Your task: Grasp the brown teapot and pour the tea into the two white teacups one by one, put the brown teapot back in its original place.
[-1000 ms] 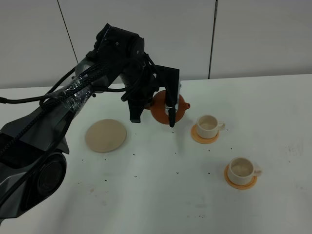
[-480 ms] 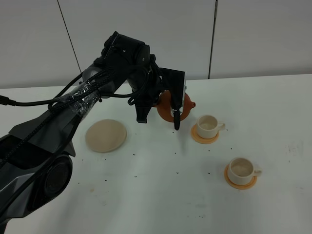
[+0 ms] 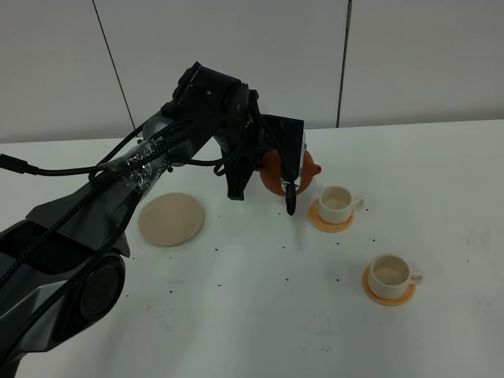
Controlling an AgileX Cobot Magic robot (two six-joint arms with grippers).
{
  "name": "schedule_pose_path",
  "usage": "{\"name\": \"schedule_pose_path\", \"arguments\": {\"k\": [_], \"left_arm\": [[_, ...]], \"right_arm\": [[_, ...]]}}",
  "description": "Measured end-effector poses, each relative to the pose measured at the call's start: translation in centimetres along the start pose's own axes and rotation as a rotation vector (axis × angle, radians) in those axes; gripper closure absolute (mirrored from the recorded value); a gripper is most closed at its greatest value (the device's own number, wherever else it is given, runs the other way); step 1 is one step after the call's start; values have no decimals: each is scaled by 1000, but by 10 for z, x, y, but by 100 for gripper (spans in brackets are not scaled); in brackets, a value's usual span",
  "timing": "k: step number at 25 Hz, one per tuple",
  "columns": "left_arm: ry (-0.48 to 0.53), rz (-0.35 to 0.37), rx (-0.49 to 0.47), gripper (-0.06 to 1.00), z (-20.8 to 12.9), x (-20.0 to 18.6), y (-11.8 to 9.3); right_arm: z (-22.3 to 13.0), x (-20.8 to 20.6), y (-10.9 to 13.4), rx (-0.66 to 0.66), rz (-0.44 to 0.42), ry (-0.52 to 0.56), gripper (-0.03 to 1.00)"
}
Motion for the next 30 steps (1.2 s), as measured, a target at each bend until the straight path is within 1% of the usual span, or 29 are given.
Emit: {"name": "schedule_pose_path", "arguments": {"k": [4, 14, 30], "left_arm": [[-1, 25, 10, 77, 2, -1, 4], [0, 53, 51, 77, 14, -3, 6], [61, 90, 126, 77, 16, -6, 9]], "right_arm": [[0, 0, 0, 0, -1, 0, 73], [0, 0, 0, 0, -1, 0, 73], [0, 0, 0, -1, -2, 0, 73]]}}
Point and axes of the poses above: a point on each arm's last joint axis where the gripper is mounted, x pointing out along that axis toward the gripper, y along the wrist's bending axis when the last joint is at zero, z = x × y, the point moved 9 cm from there along x, pointing out along that axis toward the gripper, and after that the axes turned 2 degrees about -x, right-handed, at the moved point
